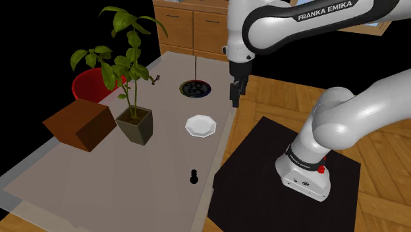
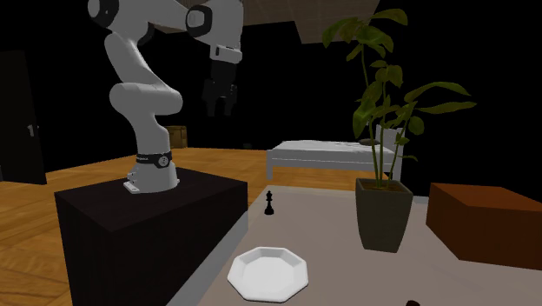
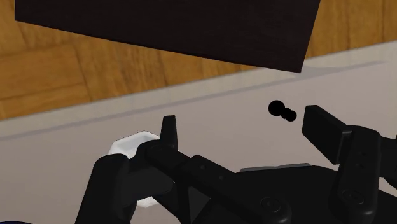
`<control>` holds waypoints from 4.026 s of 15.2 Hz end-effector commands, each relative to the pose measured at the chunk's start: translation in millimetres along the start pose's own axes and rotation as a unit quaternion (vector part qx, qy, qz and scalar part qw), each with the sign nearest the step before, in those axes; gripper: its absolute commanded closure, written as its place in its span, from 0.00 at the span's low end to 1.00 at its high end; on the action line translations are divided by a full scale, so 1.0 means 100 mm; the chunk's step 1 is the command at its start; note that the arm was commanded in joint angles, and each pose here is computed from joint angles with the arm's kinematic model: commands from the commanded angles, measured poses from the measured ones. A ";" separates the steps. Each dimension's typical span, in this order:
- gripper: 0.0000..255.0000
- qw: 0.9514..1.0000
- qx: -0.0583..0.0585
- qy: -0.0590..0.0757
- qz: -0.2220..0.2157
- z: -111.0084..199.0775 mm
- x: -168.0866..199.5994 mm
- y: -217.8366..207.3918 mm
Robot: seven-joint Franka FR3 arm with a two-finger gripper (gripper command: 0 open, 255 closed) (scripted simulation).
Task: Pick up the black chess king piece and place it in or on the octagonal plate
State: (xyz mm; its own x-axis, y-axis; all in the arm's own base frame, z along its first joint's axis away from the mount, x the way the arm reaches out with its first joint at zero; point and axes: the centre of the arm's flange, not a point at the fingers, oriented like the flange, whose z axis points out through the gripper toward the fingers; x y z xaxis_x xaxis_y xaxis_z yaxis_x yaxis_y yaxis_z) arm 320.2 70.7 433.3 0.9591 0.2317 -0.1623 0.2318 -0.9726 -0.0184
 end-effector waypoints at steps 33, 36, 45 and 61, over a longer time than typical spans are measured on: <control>0.00 0.990 -0.018 0.051 -0.126 2.99 1.29 -1.93; 0.00 0.990 -0.018 0.051 -0.127 3.07 1.30 -1.92; 1.00 0.990 -0.018 0.051 -0.126 3.07 1.30 -1.92; 1.00 0.990 -0.018 0.051 -0.126 2.60 1.23 -1.93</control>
State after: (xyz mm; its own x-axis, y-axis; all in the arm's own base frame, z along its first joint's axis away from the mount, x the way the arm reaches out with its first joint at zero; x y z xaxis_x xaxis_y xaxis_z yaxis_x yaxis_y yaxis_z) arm 351.6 281.7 155.0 0.8807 0.4703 -0.0558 0.4705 -0.8823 -0.0110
